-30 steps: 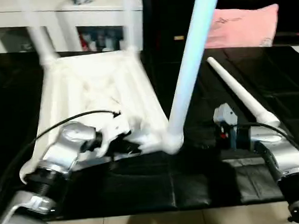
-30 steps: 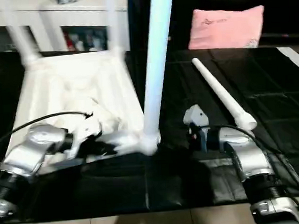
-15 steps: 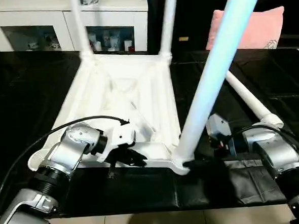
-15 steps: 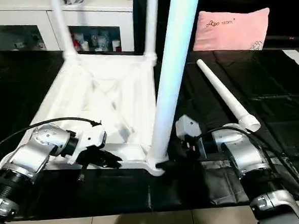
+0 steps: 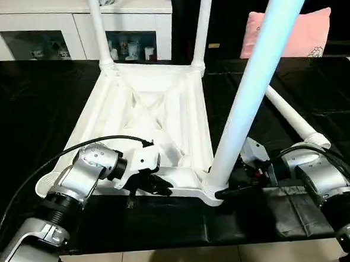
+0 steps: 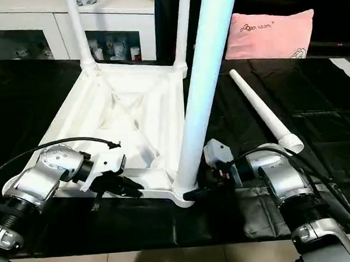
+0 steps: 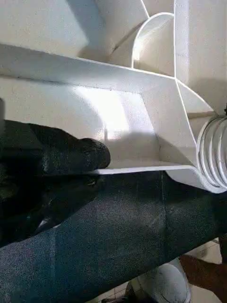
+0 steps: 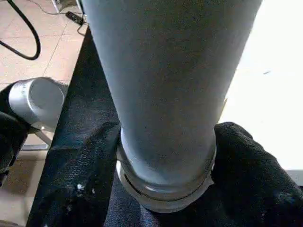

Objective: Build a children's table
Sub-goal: Rotate leg to tighten

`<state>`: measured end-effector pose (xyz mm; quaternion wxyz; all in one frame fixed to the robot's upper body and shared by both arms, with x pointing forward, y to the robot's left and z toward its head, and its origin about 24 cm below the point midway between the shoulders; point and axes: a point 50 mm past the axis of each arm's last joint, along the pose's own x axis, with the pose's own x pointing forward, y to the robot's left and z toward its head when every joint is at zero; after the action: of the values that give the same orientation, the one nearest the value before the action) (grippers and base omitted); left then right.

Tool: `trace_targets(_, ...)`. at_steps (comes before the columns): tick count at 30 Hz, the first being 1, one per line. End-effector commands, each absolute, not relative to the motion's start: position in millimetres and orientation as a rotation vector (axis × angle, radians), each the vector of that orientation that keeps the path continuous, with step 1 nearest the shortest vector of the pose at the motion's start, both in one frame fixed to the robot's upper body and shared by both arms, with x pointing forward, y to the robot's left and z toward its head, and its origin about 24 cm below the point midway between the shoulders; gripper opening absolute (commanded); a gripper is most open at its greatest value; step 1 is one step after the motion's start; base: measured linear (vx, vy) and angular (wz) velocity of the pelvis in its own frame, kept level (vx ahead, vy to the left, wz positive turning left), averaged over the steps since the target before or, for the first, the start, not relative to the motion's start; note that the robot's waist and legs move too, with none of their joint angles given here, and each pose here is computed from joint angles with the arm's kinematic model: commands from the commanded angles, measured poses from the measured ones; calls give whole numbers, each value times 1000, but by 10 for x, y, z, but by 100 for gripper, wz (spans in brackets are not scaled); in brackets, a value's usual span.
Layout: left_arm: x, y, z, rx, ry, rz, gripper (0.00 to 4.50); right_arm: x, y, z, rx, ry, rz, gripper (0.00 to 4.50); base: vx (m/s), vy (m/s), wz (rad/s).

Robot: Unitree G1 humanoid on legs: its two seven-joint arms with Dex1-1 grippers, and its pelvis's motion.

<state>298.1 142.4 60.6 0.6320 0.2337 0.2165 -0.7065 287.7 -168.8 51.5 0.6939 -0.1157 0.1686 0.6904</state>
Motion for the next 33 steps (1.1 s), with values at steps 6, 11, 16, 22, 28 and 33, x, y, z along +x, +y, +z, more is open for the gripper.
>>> trace_targets(6, 3002, 1348, 646, 550, 471, -1646, 0, 2887, -1647, 556, -214, 339, 1546, 270, 0, 0, 0)
trace_targets(11, 3087, 1279, 665, 432, 445, -1478, 0, 2890, -1525, 533, -6, 300, 1394, 269, 0, 0, 0)
trace_targets(16, 3160, 1146, 724, 314, 404, -1294, 0, 2961, -1337, 403, 73, 317, 1154, 265, 0, 0, 0)
trace_targets(22, 3211, 895, 736, 229, 418, -1081, 0, 3121, -981, 313, 122, 364, 864, 264, 0, 0, 0)
trace_targets(28, 3229, 670, 778, 179, 411, -987, 0, 3213, -715, 295, 89, 413, 707, 264, 0, 0, 0)
trace_targets(33, 3190, 639, 787, 201, 414, -996, 0, 3229, -686, 355, 115, 381, 704, 320, 0, 0, 0)
